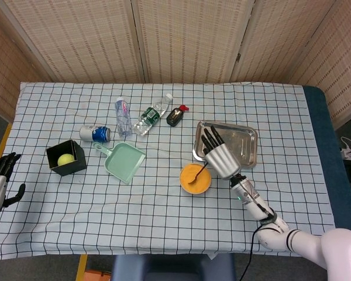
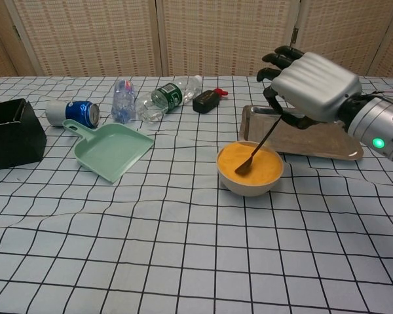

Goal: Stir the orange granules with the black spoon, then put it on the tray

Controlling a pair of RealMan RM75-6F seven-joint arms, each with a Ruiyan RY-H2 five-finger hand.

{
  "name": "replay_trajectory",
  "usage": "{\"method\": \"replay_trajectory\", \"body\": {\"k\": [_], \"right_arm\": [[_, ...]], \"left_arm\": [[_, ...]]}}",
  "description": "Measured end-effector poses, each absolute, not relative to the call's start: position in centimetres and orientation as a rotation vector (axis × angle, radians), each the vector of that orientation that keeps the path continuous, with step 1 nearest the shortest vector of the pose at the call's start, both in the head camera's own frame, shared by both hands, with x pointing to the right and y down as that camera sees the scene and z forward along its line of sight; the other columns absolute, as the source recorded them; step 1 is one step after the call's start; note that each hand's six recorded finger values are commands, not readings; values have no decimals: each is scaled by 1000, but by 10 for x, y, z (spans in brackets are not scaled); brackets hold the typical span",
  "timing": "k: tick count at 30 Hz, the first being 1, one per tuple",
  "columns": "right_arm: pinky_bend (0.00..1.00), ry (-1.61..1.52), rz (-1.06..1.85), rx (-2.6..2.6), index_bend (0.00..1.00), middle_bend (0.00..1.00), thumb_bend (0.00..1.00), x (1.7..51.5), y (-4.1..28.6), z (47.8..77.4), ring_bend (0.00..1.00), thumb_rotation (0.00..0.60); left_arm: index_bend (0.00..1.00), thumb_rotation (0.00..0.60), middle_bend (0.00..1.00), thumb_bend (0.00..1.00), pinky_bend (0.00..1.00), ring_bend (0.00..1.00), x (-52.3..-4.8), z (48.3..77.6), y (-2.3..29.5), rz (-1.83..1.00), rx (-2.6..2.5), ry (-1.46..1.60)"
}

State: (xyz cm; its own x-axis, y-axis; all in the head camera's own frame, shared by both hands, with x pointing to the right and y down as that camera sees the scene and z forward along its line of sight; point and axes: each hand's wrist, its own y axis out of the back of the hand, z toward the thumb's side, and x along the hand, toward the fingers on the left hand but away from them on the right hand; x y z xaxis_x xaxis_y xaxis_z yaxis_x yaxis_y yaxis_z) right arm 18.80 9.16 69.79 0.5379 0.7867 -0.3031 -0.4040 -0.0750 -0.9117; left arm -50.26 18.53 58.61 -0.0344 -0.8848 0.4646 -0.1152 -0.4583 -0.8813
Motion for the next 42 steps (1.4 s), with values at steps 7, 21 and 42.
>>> {"method": "replay_trajectory", "body": {"k": [7, 21, 42], "right_arm": [[0, -407, 1016, -1311, 1000, 194, 507, 192, 90, 697, 0, 600], [0, -404, 993, -1417, 1000, 198, 507, 214, 97, 682, 0, 600], [0, -303, 1031, -1403, 1000, 198, 507, 205, 101, 698, 0, 600]], "left_arm": [[0, 600, 0, 461, 190, 6, -502, 587, 185, -1557, -1610, 1063], [0, 600, 0, 460, 189, 6, -499, 588, 185, -1557, -1603, 1053], [0, 600, 0, 461, 189, 6, -500, 589, 184, -1560, -1611, 1054]]}}
